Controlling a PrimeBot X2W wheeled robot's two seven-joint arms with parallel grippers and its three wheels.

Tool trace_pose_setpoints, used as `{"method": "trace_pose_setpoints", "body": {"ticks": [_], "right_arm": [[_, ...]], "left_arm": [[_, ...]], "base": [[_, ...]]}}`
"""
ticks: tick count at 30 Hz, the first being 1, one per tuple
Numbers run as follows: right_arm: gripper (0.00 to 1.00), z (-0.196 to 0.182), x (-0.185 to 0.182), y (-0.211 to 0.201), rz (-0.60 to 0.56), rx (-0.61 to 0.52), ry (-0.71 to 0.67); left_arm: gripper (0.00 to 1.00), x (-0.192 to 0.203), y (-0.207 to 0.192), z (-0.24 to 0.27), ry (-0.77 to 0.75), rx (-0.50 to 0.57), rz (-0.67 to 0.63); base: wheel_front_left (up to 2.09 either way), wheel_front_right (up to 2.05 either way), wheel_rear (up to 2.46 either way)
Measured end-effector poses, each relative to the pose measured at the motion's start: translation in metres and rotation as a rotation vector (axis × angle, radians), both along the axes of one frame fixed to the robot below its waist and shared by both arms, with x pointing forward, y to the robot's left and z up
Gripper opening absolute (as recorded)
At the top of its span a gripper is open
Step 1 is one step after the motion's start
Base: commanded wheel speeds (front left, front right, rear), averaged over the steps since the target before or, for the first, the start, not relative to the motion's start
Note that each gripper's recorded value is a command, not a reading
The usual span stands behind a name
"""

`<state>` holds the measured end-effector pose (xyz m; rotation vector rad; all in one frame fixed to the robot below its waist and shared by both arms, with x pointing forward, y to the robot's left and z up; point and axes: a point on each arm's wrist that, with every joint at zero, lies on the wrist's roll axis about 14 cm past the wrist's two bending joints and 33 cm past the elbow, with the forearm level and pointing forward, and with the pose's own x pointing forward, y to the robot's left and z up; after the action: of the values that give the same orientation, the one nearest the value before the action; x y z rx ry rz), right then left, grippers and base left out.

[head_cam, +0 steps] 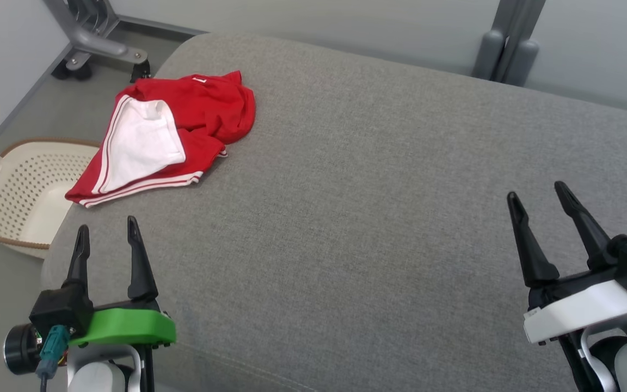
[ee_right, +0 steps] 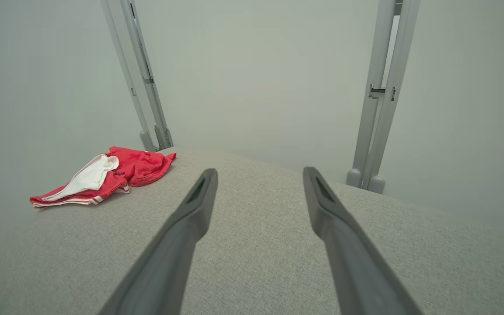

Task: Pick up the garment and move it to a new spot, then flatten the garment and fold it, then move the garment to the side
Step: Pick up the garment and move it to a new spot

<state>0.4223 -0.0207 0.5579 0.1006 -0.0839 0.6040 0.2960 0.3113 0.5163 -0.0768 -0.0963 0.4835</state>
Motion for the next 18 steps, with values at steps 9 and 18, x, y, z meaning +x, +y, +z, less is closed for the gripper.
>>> {"method": "trace_pose_setpoints", "body": {"ticks": [9, 18], "right_arm": [[1.00, 0.000, 0.032, 0.017, 0.055, -0.007, -0.023], [1.00, -0.051, 0.070, -0.004, 0.003, -0.017, 0.063]], "left_arm": [[1.00, 0.056, 0.015, 0.000, 0.011, -0.004, -0.004], [1.00, 0.136, 0.040, -0.079, 0.299, -0.055, -0.074]], "base": [[0.00, 0.00, 0.00], [0.00, 0.00, 0.00]]}}
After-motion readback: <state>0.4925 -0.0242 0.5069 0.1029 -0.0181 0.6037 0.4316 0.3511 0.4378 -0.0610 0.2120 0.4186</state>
